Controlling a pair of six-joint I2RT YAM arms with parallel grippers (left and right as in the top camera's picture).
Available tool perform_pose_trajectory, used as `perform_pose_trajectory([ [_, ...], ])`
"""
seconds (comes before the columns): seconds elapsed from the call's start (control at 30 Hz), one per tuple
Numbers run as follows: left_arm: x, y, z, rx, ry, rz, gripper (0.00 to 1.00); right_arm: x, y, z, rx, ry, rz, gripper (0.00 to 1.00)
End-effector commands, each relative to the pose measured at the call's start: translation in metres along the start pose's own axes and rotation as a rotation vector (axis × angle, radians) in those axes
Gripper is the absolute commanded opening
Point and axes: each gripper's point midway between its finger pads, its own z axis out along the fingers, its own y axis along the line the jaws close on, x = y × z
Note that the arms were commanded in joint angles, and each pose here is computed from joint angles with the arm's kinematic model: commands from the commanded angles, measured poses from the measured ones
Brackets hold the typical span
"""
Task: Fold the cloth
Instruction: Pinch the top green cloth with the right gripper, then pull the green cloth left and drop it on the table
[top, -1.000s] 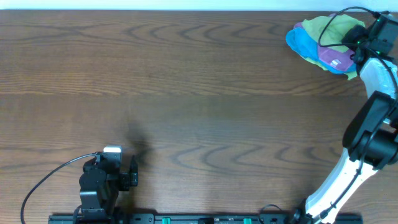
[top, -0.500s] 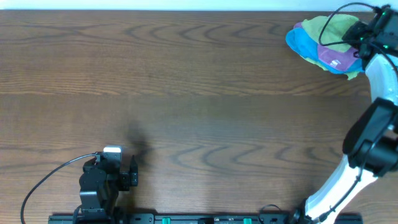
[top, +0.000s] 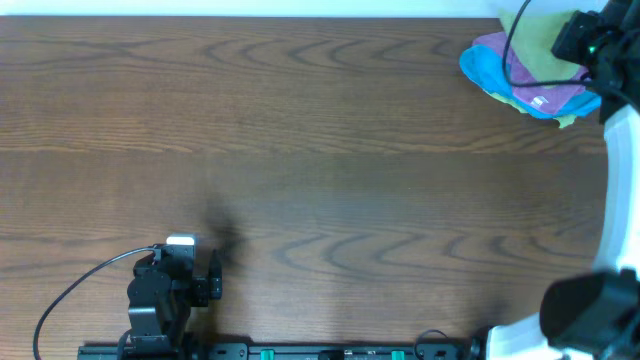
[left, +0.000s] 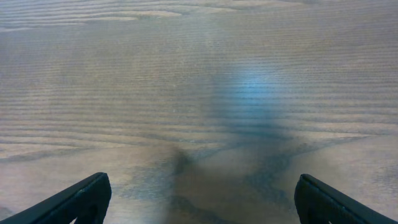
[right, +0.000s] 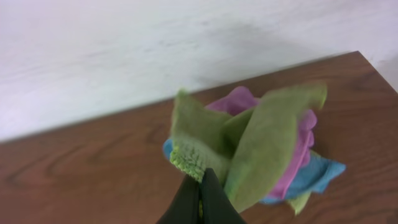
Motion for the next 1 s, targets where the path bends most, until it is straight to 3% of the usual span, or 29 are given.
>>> perform_pose_trajectory([
  [0.0, 0.008, 0.0, 0.002, -0.001, 0.025, 0.02, 0.95, -0.018, 0.039, -0.051, -0.064, -0.07, -0.089, 0.01],
  [0.3, 0.008, -0.001, 0.002, 0.0, 0.025, 0.02, 0.95, 0.022, 0.127, -0.166, -0.264, -0.025, -0.205, 0.01],
  [0.6, 0.008, -0.001, 0.002, 0.0, 0.025, 0.02, 0.95, 0.1, 0.194, -0.269, -0.563, 0.131, -0.281, 0.02],
  [0.77, 0.008, -0.001, 0.002, 0.0, 0.025, 0.02, 0.95, 0.13, 0.23, -0.281, -0.667, 0.231, -0.324, 0.01],
  [0.97, 0.008, -0.001, 0.002, 0.0, 0.025, 0.02, 0.95, 0.162, 0.28, -0.241, -0.678, 0.353, -0.387, 0.01],
])
